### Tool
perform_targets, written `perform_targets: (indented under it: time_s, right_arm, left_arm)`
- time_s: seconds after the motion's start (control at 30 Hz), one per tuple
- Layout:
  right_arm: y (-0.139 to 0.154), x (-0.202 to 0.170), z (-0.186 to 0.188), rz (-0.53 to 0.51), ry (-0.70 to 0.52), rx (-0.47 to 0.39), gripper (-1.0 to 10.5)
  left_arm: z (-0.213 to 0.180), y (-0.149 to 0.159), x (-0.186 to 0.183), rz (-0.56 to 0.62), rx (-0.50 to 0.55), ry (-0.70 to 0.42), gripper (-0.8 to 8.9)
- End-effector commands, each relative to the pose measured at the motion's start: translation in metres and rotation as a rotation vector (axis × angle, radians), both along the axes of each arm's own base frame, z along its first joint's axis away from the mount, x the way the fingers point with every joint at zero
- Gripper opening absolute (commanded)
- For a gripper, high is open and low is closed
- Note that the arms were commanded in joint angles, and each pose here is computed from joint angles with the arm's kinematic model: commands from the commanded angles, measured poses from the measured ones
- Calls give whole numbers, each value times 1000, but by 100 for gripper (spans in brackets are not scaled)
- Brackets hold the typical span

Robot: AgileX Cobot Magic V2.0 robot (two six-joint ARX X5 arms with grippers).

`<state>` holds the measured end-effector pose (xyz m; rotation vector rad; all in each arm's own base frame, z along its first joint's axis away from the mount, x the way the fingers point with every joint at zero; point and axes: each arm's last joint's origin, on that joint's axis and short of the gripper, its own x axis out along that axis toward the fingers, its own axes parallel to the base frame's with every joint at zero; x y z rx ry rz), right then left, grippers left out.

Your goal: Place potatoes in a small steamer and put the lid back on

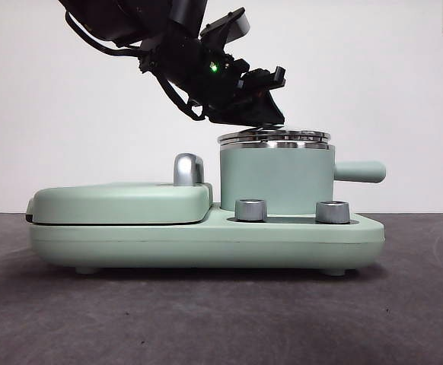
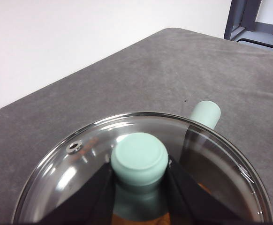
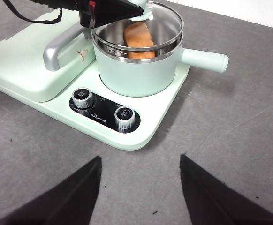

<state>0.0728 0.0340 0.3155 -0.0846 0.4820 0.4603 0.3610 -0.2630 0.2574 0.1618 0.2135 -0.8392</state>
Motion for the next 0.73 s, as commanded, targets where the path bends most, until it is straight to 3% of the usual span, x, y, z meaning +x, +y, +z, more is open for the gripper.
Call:
perform_targets:
  time_s: [0.03, 0.73]
  right_arm:
    - [1, 1, 2, 0, -8, 9, 257]
    - [0, 1, 2, -4, -9, 6, 257]
  left_arm:
    - [6, -7, 4, -11, -25, -33, 15]
    - [-5, -17, -5, -52, 50, 24, 14]
